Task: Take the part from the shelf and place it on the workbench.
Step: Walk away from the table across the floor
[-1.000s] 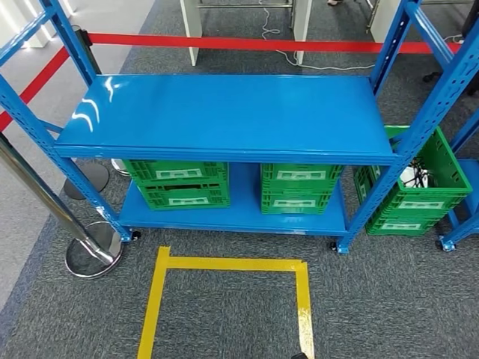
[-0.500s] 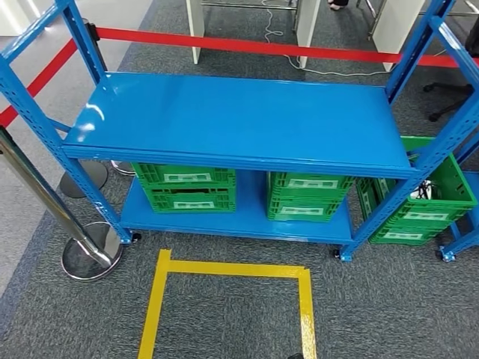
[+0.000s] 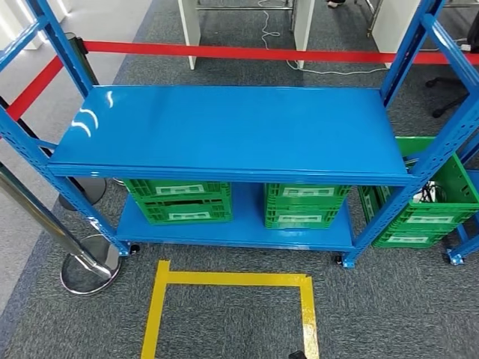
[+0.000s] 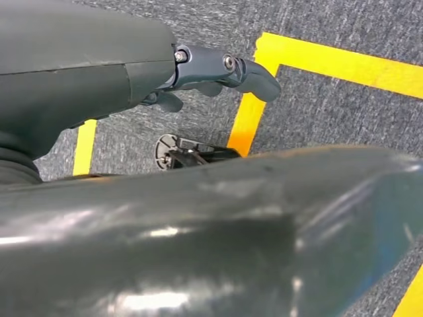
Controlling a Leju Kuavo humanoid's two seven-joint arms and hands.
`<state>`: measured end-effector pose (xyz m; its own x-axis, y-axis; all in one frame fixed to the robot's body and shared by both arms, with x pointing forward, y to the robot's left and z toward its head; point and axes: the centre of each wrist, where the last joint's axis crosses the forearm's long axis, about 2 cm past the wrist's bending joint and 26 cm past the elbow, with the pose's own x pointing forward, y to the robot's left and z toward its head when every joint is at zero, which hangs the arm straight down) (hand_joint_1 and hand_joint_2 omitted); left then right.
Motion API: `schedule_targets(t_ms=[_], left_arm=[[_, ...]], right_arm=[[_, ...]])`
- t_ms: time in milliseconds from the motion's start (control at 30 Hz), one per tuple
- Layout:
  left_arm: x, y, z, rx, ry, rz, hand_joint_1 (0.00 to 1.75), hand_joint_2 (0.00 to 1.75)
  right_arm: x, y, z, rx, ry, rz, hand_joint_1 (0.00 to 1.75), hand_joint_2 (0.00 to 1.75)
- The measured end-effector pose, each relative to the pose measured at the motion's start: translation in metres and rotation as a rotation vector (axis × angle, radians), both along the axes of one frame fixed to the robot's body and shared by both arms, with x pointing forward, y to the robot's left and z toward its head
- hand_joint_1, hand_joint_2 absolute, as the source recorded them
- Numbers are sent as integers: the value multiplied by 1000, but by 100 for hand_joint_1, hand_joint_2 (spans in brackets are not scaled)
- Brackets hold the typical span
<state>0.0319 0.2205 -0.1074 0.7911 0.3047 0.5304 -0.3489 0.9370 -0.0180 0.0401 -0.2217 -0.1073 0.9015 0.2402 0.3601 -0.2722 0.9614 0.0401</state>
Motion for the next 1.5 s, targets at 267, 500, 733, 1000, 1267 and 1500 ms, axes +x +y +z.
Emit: schedule_targets(t_ms=[267,500,733,1000,1267,1500], left_arm=[[0,0,0,0,4,5,0,0],[0,0,0,-1,3,6,0,0],[1,-1,0,-4,1,6,0,0],[1,0,0,-2,2,5,0,0],[0,0,0,-2,8,6,0,0],[0,0,0,-3,9,8,0,0]], right_arm=[[2,0,0,0,-3,1,0,0],[2,0,0,-1,-3,2,0,0],[1,-1,0,-3,0,2,0,0],[1,-1,0,0,1,2,0,0],[2,-1,0,1,0,2,0,0],[3,-1,0,-5,-2,6,0,0]])
